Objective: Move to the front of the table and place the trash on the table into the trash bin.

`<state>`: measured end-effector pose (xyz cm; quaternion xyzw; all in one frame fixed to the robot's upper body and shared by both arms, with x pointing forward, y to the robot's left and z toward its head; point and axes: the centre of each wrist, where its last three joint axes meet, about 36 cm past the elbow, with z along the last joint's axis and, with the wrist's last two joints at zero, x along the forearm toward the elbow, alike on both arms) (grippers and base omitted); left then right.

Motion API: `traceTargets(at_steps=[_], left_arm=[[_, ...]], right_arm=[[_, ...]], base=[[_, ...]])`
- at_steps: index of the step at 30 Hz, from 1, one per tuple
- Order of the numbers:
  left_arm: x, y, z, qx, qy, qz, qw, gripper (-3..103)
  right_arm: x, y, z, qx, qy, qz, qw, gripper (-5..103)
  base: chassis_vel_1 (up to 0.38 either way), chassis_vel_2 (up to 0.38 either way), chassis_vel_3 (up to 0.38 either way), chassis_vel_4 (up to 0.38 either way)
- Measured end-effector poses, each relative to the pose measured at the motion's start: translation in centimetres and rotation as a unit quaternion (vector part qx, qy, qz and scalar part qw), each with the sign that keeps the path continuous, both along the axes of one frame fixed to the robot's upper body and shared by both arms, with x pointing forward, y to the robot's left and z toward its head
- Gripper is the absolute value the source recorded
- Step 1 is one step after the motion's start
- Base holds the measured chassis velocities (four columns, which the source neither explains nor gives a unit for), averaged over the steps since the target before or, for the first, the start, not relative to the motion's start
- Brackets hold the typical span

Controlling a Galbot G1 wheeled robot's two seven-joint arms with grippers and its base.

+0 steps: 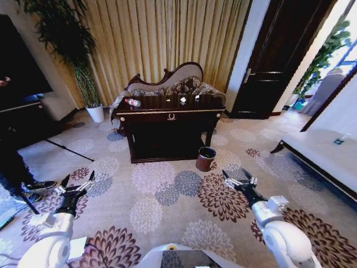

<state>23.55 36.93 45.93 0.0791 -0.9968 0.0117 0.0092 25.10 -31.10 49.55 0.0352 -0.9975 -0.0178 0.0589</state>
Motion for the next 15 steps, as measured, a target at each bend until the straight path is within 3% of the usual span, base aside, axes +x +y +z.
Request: traceTargets(at_steps=[7,15], left_arm=[[0.0,-0.3,-0.7,0.003,-0.002,-0.002,1.0000,100],[0.6,-0.4,-1.4,0.005,-0.028,-0.001,0.9996,100]], right_arm=[[-0.1,0.5,1.4,0.011,-0.007,-0.006,1.000,100],[0.7,0.1,-1.1,0.013,-0.050,-0.024,0.998,100]], base=[[0.000,0.000,0.000,0.000],[0.000,0.000,0.000,0.000]])
